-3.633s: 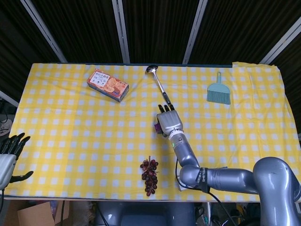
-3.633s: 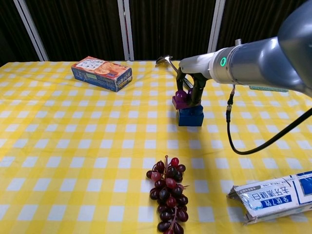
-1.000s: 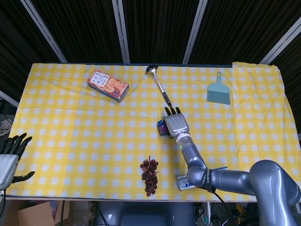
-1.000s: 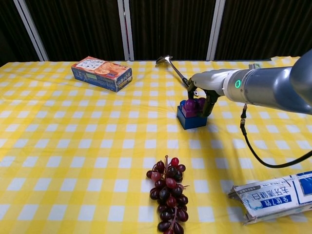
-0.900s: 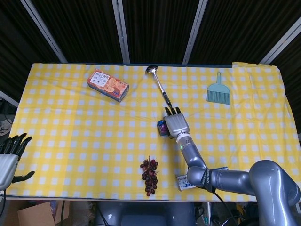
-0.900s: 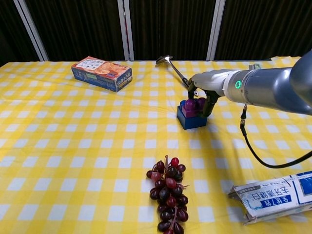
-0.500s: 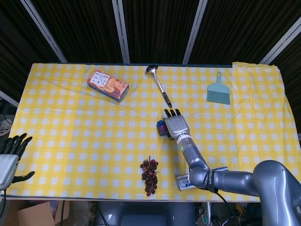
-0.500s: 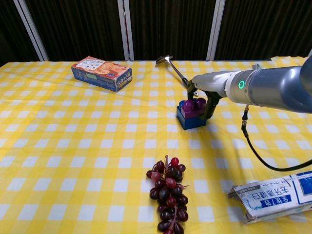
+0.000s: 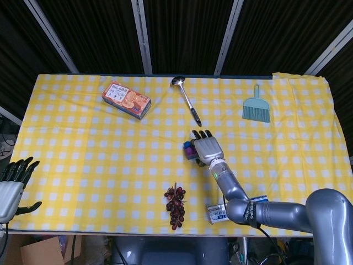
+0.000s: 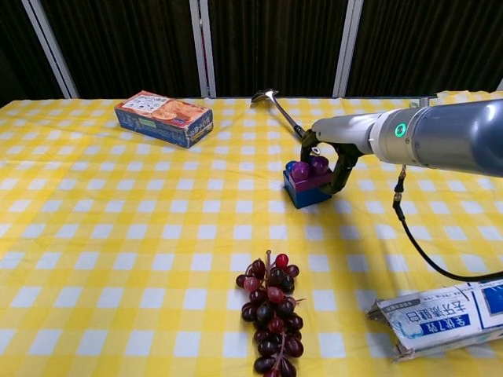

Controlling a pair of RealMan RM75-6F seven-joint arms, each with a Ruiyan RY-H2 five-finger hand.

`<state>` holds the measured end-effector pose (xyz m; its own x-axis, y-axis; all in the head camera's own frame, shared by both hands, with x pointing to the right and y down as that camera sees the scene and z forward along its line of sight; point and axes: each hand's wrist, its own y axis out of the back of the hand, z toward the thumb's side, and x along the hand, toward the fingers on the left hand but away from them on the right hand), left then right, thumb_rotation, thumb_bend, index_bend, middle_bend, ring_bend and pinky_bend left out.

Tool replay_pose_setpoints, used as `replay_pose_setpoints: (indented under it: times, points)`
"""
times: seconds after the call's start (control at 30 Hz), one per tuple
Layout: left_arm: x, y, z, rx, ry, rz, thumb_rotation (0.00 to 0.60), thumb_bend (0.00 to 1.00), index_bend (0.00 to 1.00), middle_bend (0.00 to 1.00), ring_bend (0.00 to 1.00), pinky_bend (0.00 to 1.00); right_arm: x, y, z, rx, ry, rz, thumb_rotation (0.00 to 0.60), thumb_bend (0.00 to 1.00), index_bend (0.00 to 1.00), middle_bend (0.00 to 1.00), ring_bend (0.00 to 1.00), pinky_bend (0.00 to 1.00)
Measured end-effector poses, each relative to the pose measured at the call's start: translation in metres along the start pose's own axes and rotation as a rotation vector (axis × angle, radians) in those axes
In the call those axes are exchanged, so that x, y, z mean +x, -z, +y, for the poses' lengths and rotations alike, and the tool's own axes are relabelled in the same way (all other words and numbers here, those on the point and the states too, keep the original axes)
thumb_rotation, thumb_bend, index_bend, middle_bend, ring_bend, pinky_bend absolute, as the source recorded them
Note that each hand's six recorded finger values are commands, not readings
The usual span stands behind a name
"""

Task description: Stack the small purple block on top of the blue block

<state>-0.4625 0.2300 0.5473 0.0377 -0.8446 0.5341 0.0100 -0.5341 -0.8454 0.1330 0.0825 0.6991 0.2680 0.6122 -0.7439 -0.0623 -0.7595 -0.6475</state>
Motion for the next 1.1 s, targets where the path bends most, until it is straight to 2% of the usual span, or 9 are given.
replay_pose_setpoints:
  times: [0.53, 0.7, 1.1]
  points:
    - [-0.001, -0.001, 0.001, -0.004, -0.001, -0.002, 0.600, 0.00, 0.04, 0.00, 0.00, 0.04, 0.018, 0.007, 0.026, -0.064, 0.061, 0.006, 0.600, 0.44, 0.22, 0.00, 0.00, 0.00]
    - [-0.002, -0.001, 0.002, -0.004, -0.003, -0.006, 0.600, 0.00, 0.04, 0.00, 0.00, 0.04, 0.023, 0.015, 0.021, -0.060, 0.051, -0.008, 0.600, 0.44, 0.28, 0.00, 0.00, 0.00]
    - [-0.002, -0.003, 0.003, -0.002, -0.008, -0.009, 0.600, 0.00, 0.04, 0.00, 0.00, 0.04, 0.031, 0.025, 0.009, -0.050, 0.035, -0.015, 0.600, 0.44, 0.31, 0.00, 0.00, 0.00]
